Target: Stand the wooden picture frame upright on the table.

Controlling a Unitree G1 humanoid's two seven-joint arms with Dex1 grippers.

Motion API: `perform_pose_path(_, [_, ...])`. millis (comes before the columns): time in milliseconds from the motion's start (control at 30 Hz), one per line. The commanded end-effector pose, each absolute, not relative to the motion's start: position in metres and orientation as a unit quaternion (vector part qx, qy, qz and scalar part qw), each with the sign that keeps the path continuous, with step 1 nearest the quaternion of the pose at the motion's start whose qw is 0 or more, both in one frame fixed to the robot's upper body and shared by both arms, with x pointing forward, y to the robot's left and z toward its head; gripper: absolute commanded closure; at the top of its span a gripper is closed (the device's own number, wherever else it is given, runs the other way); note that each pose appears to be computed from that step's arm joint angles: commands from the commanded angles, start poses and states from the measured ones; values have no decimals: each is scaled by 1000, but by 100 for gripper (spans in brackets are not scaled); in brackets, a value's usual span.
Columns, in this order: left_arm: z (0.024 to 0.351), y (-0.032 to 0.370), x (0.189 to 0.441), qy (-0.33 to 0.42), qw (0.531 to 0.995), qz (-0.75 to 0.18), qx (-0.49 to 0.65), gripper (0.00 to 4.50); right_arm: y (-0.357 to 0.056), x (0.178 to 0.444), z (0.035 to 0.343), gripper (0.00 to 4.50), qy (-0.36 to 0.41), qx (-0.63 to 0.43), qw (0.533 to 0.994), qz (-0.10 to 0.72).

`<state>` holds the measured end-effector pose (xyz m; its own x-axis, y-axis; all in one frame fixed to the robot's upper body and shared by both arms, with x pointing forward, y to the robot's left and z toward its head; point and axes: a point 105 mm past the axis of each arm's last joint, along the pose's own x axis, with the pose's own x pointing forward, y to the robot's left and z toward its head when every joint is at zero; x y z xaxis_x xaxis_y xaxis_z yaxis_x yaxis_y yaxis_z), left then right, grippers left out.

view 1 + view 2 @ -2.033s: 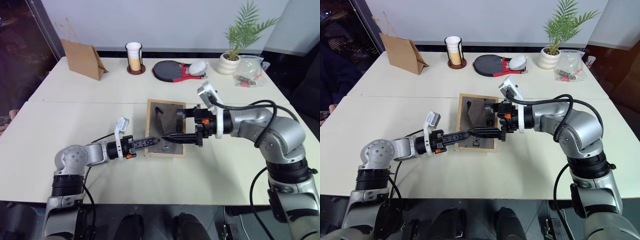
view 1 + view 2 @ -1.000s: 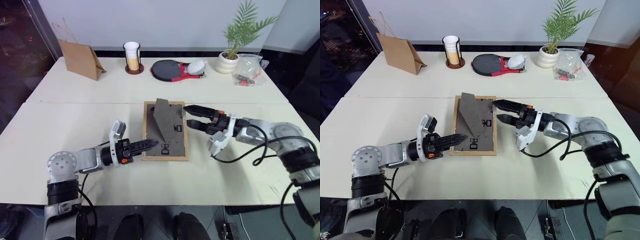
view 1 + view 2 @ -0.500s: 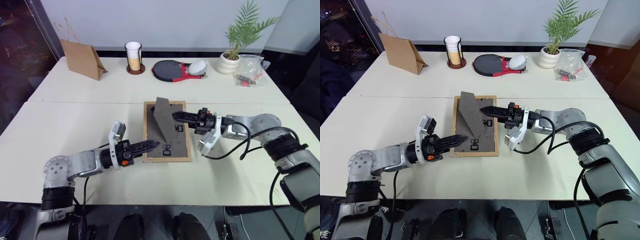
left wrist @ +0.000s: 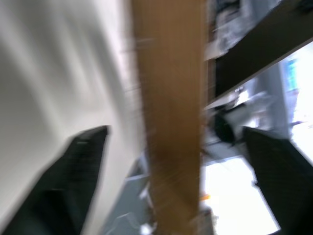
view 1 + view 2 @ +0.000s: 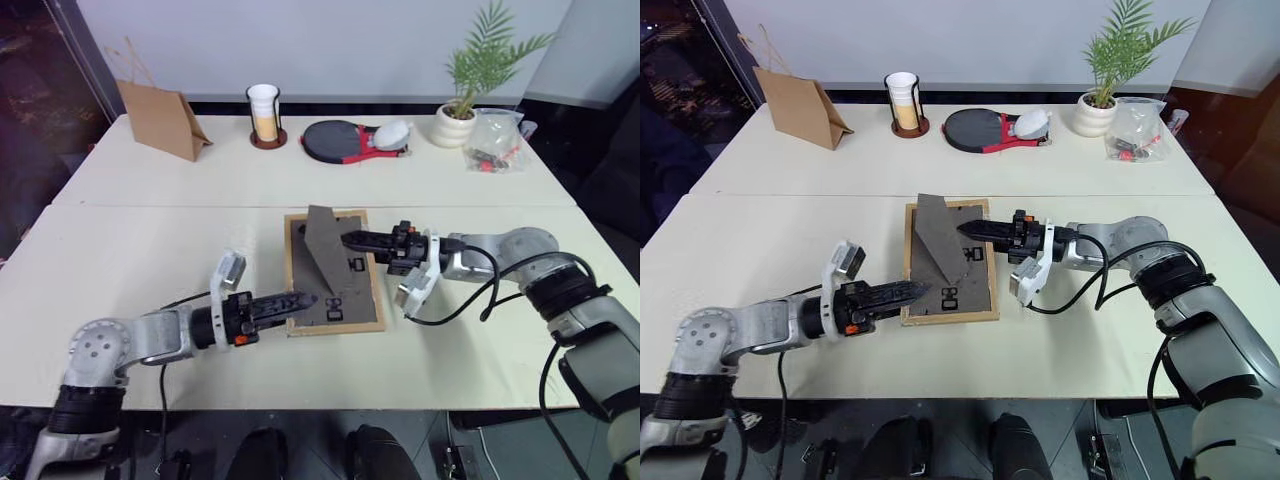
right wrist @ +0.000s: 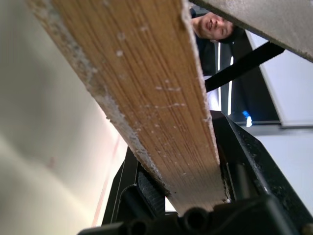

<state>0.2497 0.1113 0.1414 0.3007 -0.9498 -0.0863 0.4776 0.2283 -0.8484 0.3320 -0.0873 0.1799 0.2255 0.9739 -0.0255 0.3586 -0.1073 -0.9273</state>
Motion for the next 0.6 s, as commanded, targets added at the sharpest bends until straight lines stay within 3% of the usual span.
perform_pose_path(33, [156, 141, 252, 291, 758, -506, -291, 2, -84, 334, 201, 343, -507, -619, 482, 358])
perform_pose_path(167, [171, 197, 275, 237, 832, -475, -160, 2, -79, 340, 199, 343, -403, -546, 598, 427])
perform_pose_path(300, [176, 223, 295, 203, 862, -449, -119, 2, -76, 337, 195, 343, -199, -372, 711, 563])
perform_pose_path(367, [173, 222, 297, 201, 862, -454, -107, 2, -74, 322, 197, 343, -121, -271, 711, 637])
perform_pose_path(467, [166, 211, 293, 203, 852, -472, -104, 2, -75, 303, 201, 343, -19, -143, 675, 724])
perform_pose_path(600, [161, 200, 291, 205, 845, -483, -107, 2, -75, 313, 194, 343, 36, -68, 665, 743])
